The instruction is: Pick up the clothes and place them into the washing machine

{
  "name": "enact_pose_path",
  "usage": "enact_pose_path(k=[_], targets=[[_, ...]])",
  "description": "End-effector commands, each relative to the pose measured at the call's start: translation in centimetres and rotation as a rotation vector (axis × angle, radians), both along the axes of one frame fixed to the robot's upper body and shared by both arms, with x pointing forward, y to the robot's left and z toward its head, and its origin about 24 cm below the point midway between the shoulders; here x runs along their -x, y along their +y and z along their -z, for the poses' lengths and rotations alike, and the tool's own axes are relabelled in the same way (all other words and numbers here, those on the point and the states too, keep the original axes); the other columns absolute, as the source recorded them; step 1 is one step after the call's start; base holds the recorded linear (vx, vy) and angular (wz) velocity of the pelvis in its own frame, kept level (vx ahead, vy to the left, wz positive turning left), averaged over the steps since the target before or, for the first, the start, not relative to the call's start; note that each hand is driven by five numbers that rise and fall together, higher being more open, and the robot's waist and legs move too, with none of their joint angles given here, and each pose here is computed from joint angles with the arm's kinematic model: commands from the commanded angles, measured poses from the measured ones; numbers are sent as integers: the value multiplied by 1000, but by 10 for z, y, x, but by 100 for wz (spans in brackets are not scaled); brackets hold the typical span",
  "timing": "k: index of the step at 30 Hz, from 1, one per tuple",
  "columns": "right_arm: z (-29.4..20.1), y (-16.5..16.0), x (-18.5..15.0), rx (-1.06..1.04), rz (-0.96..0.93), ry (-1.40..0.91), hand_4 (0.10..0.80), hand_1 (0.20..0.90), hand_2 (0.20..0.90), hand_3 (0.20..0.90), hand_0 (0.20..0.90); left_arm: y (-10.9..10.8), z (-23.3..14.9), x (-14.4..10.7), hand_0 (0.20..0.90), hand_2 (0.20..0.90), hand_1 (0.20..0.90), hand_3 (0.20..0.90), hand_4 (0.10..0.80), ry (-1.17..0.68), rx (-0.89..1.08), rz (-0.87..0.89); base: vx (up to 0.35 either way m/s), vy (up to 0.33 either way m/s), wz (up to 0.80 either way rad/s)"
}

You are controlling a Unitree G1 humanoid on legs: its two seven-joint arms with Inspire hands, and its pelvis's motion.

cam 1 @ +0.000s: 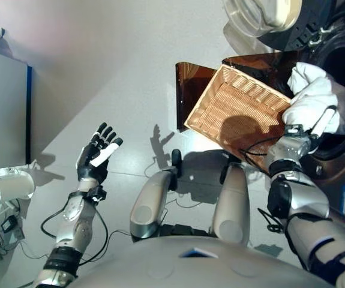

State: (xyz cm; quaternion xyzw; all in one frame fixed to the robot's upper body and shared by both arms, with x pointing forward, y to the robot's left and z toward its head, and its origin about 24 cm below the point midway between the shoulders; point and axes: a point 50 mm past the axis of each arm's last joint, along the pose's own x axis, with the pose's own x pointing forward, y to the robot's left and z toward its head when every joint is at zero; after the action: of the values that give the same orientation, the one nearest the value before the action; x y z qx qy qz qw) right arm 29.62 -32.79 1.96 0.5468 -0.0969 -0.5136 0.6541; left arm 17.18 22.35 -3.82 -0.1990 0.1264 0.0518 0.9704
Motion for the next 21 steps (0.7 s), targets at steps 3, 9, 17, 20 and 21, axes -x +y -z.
enact_pose_path(k=[3,9,17,20,21], targets=[[-73,-44,-4,144,194,-186,300,200,200,200,200,20,-28,-7,900,900,900,900,800,-139,-60,-29,1,6,1],[-123,-85,21,231,391,-247,300,200,200,200,200,27,-33,-4,900,900,900,900,800,-152,-70,-56,0,0,0],[-162,-115,51,283,570,-274,300,200,200,200,200,35,-35,-2,900,900,900,900,800,-149,-91,-83,6,9,0],[-177,-115,54,300,606,-322,300,200,200,200,200,38,-35,0,900,900,900,900,800,-149,-91,-96,2,9,-1],[-180,-114,55,306,616,-333,300,200,200,200,200,38,-35,1,900,900,900,900,800,-146,-86,-102,9,12,-5]])
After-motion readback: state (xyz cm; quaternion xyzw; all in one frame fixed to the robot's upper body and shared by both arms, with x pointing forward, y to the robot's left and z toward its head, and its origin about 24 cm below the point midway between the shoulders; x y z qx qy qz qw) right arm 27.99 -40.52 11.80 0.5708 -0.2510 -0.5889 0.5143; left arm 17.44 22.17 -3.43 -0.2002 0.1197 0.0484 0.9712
